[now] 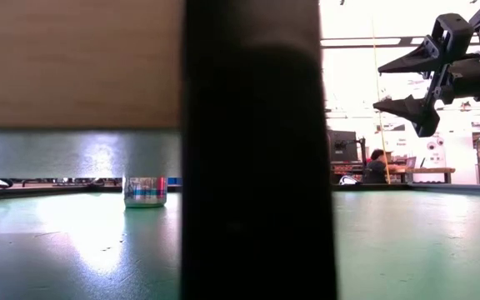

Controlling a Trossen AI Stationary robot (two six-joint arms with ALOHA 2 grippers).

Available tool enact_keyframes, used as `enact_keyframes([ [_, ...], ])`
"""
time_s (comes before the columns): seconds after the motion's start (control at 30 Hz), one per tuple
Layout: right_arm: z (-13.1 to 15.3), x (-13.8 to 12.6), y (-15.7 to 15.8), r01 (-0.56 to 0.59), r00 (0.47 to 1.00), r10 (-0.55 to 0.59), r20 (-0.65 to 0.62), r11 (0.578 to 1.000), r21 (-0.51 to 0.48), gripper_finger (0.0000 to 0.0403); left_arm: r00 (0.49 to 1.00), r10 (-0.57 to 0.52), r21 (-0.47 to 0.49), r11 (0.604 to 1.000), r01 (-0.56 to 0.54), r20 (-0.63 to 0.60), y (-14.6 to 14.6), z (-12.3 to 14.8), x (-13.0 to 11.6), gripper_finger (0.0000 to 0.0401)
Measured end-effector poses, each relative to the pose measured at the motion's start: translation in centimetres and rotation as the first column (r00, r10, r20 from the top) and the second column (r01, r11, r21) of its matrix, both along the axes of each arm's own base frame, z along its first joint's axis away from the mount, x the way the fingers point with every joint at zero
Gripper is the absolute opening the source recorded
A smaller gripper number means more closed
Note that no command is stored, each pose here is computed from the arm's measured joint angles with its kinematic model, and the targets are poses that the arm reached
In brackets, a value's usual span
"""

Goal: Place canned beverage on shelf
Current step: Put the blue soda can on the shelf aligned with the other blue soda can

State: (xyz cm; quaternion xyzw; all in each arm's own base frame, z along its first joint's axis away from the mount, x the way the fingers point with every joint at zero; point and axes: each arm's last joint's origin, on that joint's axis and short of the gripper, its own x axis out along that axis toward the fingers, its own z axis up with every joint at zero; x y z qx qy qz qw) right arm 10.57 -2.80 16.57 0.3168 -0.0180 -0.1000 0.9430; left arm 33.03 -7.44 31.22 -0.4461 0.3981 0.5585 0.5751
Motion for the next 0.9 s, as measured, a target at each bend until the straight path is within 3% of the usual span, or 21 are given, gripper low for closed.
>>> enact_keyframes([
  [0.27,0.0,0.0,0.0,0.0,1.0,0.0,0.0,1.0,0.0,0.0318,0.994,0.102,0.012,0.995,-0.101,-0.039,2.0,-2.0,0.3,0.0263],
  [0.63,0.0,0.0,0.0,0.0,1.0,0.0,0.0,1.0,0.0,0.0318,0.995,0.103,0.063,0.993,-0.102,-0.006,2.3,-2.2,0.7,0.0372],
  [0.9,0.0,0.0,0.0,0.0,1.0,0.0,0.0,1.0,0.0,0.0318,0.982,0.185,0.006,0.983,-0.185,-0.034,3.6,-4.9,0.9,0.0375],
])
